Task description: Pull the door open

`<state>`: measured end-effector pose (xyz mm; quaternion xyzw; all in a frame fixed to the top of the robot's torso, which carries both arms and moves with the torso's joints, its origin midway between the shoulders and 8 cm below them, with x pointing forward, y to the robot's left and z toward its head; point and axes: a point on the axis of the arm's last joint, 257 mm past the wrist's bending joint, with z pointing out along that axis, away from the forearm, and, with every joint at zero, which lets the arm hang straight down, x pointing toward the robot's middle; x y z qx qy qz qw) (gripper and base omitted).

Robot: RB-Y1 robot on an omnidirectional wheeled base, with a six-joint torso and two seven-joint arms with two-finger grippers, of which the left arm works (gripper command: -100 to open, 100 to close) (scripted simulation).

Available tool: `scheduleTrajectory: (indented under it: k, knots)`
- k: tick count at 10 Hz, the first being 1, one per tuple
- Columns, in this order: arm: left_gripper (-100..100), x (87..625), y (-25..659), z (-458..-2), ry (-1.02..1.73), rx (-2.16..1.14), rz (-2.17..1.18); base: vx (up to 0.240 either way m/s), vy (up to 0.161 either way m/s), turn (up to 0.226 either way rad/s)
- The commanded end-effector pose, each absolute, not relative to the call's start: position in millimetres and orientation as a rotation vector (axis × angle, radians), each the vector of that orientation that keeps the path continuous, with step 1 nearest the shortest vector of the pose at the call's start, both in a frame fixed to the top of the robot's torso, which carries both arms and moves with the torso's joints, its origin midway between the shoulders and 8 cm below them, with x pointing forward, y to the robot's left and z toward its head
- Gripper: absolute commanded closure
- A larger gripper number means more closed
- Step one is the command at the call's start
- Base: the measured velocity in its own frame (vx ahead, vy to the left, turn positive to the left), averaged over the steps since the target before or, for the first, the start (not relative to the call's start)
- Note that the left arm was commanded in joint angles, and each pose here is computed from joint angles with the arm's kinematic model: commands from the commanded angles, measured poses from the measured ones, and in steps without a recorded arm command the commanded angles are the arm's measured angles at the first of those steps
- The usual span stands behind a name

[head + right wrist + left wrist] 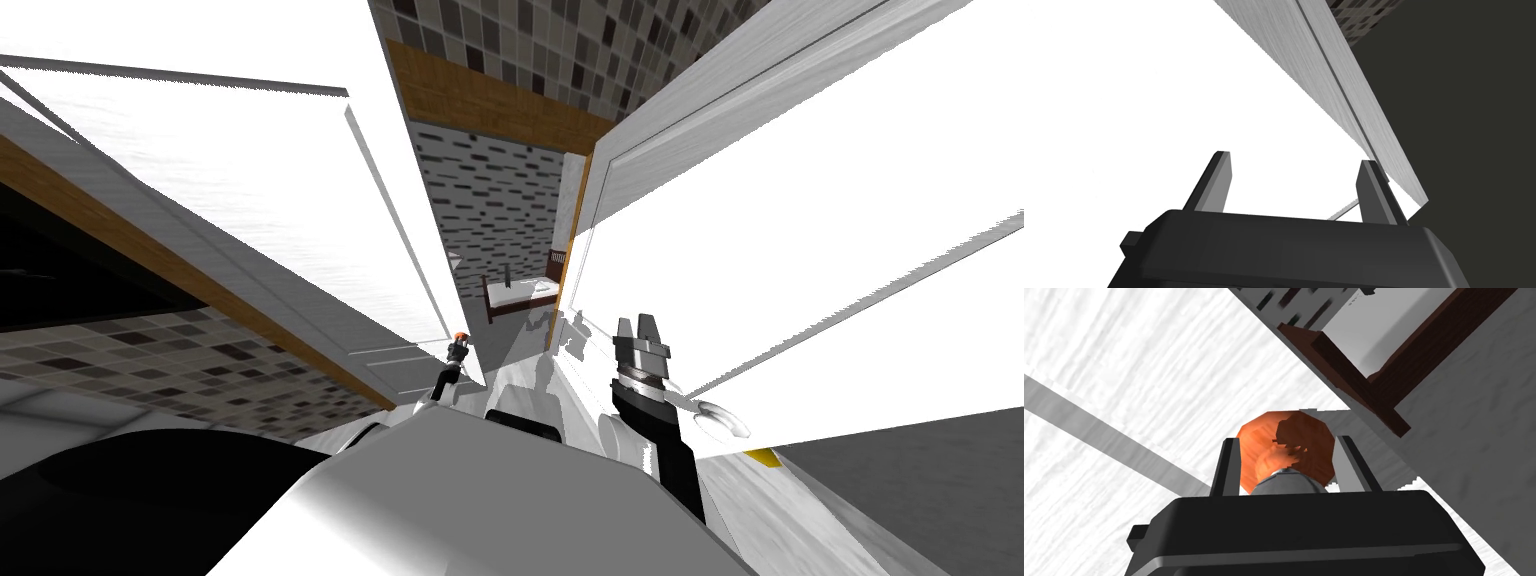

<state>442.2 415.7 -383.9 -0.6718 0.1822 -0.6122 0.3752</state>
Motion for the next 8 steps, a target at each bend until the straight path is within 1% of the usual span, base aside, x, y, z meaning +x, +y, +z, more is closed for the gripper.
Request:
scheduleTrajectory:
  k: [1,8]
  knots:
    - [100,439.0,413.1,-391.2,0.418,-1.769,-1.595,-0.044,0.017,-0.049]
    - [100,442.4,413.7,-391.3,0.258,-1.852,-1.711,-0.036,0.010,-0.026]
